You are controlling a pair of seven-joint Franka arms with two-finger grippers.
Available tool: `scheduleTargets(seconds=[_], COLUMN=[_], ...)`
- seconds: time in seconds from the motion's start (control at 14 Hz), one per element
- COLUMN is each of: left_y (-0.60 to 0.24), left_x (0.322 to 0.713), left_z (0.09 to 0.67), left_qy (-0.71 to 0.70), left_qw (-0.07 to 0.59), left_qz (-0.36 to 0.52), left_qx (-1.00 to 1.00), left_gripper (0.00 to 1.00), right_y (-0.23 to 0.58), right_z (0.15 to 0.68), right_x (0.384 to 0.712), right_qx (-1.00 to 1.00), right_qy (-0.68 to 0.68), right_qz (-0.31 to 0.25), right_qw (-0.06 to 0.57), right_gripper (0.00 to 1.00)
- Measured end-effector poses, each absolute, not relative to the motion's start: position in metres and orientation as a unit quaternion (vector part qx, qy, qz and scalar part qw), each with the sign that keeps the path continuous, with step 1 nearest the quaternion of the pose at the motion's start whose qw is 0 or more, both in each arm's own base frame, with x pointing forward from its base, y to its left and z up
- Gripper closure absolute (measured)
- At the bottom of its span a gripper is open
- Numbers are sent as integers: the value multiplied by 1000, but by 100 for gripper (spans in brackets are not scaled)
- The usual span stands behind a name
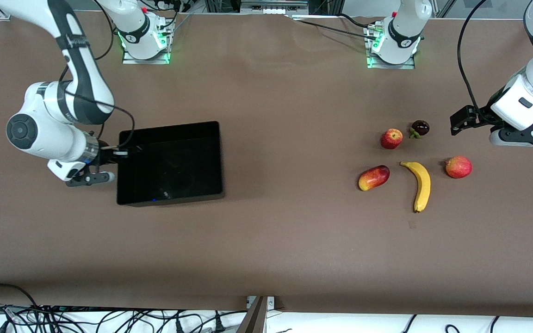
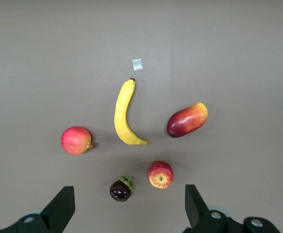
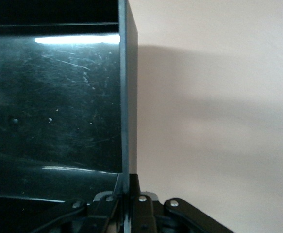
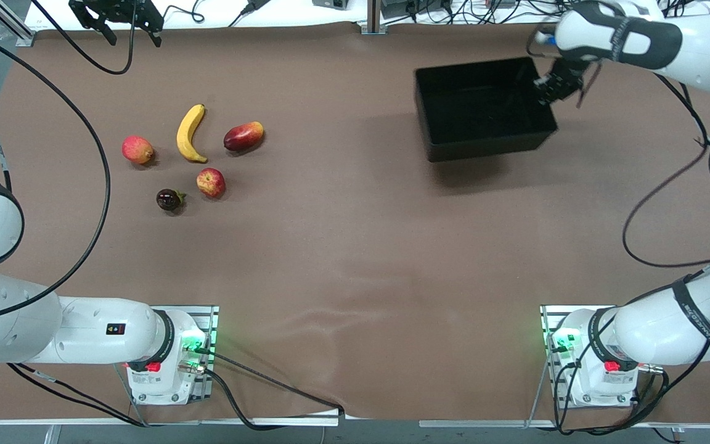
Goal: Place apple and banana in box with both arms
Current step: 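Push the black box toward the fruit while the left gripper reaches the apple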
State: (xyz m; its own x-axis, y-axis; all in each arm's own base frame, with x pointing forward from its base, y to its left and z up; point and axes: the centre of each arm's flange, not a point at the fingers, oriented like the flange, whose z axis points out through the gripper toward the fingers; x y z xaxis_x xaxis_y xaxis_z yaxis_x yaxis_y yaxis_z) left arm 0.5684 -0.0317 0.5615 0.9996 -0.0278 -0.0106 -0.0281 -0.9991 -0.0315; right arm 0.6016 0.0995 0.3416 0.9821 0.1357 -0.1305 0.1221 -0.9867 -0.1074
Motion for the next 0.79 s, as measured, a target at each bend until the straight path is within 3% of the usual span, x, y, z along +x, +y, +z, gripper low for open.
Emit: scheduleTargets(seconds=[0.36, 0.79], left_y=[-31, -29], left_x=[565, 554], left_z=[555, 485], left_qy=[14, 13], left_qw=[17, 22], left_qz=[27, 183], left_qx=[-999, -983], left_gripper=[0, 0], right_y=[280, 422], right_z=[353, 299], right_x=[570, 525], right_qx=[-994, -991], right_qy=[-22, -22], right_qz=[84, 97], right_qw=[65, 90], right_gripper=[95, 95])
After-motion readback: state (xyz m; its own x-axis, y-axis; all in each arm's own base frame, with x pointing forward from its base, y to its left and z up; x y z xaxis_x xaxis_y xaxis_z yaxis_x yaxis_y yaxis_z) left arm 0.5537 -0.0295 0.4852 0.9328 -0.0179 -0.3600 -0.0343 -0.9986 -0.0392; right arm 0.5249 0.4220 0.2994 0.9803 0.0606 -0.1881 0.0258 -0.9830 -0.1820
